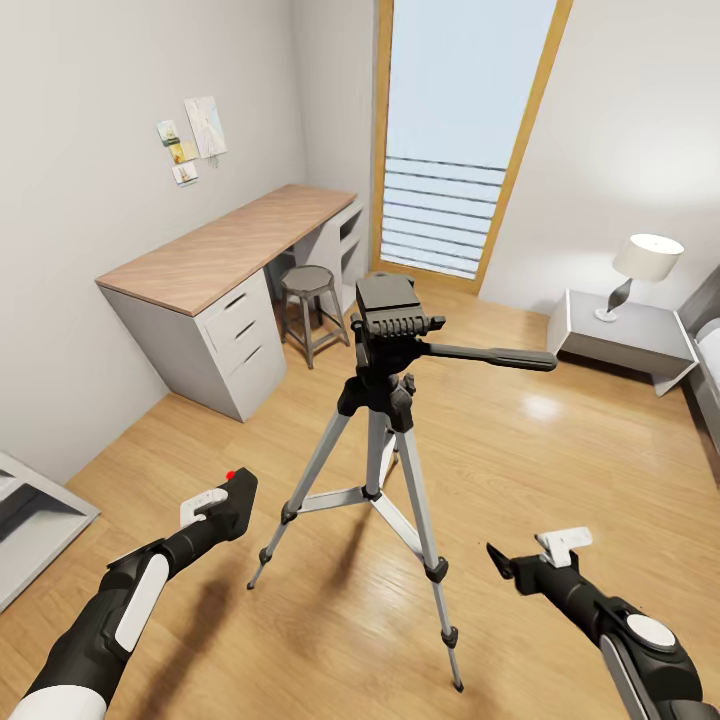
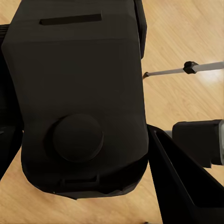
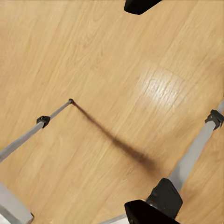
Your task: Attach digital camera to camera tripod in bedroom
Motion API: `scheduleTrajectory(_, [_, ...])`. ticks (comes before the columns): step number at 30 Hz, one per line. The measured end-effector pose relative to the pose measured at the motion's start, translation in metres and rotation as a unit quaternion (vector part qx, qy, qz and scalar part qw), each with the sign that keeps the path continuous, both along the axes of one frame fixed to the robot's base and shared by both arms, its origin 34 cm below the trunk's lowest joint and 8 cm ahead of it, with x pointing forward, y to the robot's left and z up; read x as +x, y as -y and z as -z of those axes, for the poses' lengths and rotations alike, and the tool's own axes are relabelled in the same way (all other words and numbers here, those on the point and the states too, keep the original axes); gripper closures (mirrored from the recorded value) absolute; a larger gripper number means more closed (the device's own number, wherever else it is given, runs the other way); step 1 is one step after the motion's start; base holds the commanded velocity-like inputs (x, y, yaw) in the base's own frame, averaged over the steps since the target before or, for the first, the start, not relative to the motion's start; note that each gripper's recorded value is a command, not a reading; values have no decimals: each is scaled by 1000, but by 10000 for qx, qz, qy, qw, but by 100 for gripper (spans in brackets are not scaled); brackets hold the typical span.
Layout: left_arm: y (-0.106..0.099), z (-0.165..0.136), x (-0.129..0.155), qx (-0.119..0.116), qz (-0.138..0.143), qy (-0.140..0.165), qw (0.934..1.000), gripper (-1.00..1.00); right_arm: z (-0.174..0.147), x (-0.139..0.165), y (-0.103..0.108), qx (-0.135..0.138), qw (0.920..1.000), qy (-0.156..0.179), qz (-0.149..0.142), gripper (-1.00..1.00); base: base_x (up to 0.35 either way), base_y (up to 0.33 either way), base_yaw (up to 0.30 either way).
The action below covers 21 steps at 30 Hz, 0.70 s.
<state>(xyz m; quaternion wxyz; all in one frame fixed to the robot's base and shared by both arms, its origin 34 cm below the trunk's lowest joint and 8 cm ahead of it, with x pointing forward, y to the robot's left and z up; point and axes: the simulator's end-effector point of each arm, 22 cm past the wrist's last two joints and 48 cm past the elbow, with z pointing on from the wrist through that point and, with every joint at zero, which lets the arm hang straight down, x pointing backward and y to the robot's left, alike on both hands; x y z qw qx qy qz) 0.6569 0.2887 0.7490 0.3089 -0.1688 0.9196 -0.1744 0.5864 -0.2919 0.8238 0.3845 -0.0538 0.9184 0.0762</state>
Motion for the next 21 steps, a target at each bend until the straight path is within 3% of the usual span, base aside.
scheduleTrajectory(8, [0,0,0,-2,1,1,10000,100,1,2,-66,479,9988,62,-97,-100,0,0,0])
scheduleTrajectory(15, [0,0,0,-2,1,0,10000,100,-12,22,-90,597,9976,234,-243,-100,0,0,0])
scheduleTrajectory(21, [0,0,0,-2,1,1,10000,100,-16,30,-97,680,9971,194,-292,-100,0,0,0])
